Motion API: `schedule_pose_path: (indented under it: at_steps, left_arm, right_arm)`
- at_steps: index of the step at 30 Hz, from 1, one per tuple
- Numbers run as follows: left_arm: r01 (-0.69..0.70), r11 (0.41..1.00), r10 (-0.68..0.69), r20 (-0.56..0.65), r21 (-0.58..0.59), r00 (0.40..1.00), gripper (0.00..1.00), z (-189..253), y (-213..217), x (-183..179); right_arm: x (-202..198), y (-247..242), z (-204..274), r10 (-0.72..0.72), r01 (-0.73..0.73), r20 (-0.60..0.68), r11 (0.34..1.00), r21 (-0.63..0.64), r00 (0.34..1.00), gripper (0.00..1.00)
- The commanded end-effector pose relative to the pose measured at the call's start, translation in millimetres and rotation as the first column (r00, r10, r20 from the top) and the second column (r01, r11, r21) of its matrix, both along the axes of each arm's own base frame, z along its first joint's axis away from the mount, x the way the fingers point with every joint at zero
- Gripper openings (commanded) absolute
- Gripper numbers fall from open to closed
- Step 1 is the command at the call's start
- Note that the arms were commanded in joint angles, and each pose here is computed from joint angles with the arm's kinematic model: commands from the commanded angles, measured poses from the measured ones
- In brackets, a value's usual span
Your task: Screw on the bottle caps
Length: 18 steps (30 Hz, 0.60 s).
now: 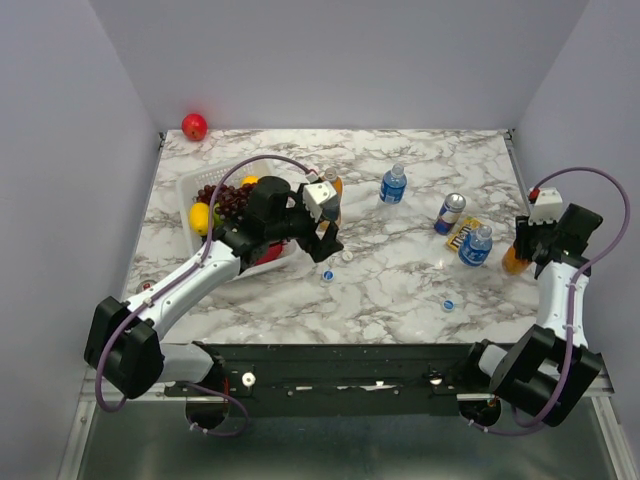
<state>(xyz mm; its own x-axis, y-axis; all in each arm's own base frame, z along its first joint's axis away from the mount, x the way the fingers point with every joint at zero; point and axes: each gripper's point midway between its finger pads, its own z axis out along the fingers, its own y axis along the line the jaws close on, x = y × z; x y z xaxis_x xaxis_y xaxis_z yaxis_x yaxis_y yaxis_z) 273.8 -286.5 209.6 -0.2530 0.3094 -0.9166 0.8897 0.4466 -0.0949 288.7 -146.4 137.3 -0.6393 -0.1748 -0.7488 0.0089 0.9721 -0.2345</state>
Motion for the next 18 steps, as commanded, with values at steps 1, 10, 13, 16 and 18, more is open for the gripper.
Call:
schedule_pose_path:
  at_steps: [1,10,13,16,18]
  left_arm:
    - [-0.025,0.998,0.025,0.013,0.063,1.0,0.99,1.9,9.4,7.9]
    - [-0.014,0.997,0.013,0.014,0.075,1.0,0.99,5.0,5.4,14.2]
    - [-0.015,0.997,0.014,0.015,0.076,1.0,0.99,4.4,5.1,15.1]
    - [-0.011,0.997,0.011,0.013,0.074,1.0,0.99,4.0,4.9,14.1]
    - [-0.014,0.997,0.013,0.015,0.074,1.0,0.99,4.4,5.5,14.1]
  right_arm:
    - [5.7,-2.4,4.4,0.008,-0.009,0.05,1.0,0.004,0.999,0.35]
    - [7.6,-11.0,-16.4,-0.015,0.017,-0.028,0.999,0.045,0.999,0.4]
    - [7.8,-16.7,-24.3,-0.03,0.035,-0.08,0.998,0.059,0.996,0.41]
    - [12.0,-18.1,-20.6,-0.016,0.02,-0.072,0.998,0.051,0.997,0.46]
    - [14.1,-17.9,-18.3,-0.01,0.014,-0.064,0.999,0.052,0.998,0.52]
